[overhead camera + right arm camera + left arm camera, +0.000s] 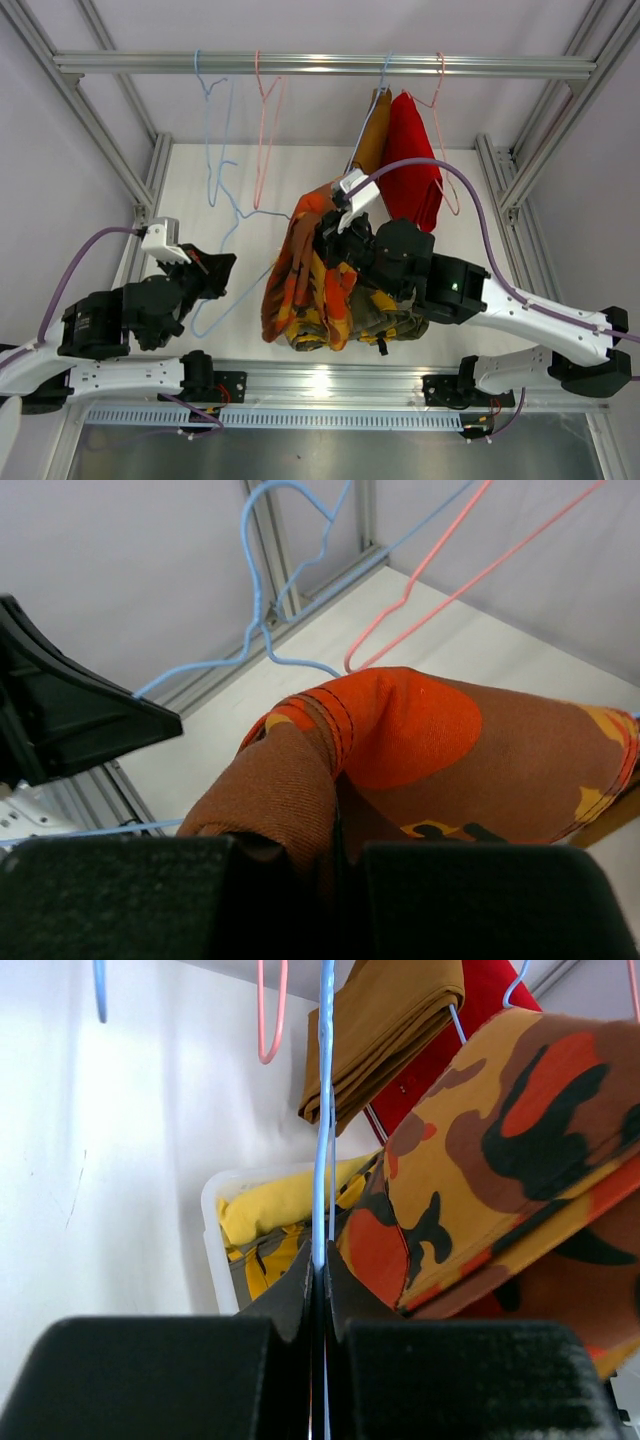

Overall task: Remove the trousers from the hanger
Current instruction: Place the trousers in the bin.

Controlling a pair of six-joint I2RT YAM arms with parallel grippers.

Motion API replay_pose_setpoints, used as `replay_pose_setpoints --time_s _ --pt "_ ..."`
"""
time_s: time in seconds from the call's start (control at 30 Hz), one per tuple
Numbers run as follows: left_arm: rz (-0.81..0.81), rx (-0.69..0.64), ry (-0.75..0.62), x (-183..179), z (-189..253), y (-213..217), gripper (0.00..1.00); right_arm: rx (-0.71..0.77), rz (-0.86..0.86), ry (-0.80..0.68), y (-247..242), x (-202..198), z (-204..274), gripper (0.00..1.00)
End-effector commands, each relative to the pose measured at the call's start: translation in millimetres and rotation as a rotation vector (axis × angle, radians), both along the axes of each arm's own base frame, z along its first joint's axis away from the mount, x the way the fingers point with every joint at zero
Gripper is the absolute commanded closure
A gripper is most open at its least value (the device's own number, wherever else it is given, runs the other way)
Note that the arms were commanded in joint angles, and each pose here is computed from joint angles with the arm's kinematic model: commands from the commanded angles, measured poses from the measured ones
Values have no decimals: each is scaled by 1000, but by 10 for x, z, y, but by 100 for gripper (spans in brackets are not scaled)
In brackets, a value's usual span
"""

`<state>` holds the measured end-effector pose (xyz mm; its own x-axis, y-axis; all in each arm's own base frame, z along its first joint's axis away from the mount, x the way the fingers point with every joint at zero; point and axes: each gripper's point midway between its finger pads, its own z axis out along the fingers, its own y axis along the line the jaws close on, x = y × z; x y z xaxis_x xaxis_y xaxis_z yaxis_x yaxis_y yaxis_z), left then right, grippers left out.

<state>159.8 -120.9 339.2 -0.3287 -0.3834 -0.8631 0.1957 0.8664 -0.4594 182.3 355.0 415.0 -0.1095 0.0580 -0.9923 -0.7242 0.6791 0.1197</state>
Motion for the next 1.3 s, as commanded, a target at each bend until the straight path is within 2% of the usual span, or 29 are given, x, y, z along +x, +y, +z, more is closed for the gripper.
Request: replay_pose_setpoints --time_s 0.0,0.17,0.4,0.43,0.57,0.7,0.73,0.77,0.93,0.97,1.03,1.07,1.1,1.13,1.27 --pt "52 -30 -15 44 60 79 99 351 71 -76 -39 -165 1134 100" --pt "55 -16 -9 54 28 40 99 380 96 -69 100 -183 1184 100" --pt "67 -2 2 55 -57 61 99 360 71 -12 109 -146 697 100" --pt "66 0 5 50 -63 75 99 315 65 11 122 -141 423 100" --pt "65 13 12 40 -122 97 99 274 -22 83 -227 -94 -209 100" --pt "63 29 11 42 -146 92 99 197 -195 151 -819 2 -787 100" --pt "61 33 11 43 -149 83 99 225 -212 152 -990 -24 -762 100" --pt "57 40 8 48 -144 58 99 180 -236 166 -1090 -28 -952 100" --pt "35 45 9 55 -122 -61 99 158 -359 182 -1549 -9 -1054 100" --pt "32 48 9 59 -122 -93 99 135 -378 187 -1636 -17 -1096 92" --pt "23 54 11 59 -132 -127 99 115 -400 198 -1706 -22 -1145 57" --pt "17 54 14 53 -135 -144 99 79 -417 207 -1767 -26 -1219 20" --pt "14 58 17 53 -147 -160 99 76 -423 216 -1792 -34 -1226 5" --pt "12 61 17 52 -153 -163 99 77 -429 226 -1808 -39 -1239 1" --pt "6 72 25 46 -194 -182 99 68 -405 229 -1811 -74 -1202 1"
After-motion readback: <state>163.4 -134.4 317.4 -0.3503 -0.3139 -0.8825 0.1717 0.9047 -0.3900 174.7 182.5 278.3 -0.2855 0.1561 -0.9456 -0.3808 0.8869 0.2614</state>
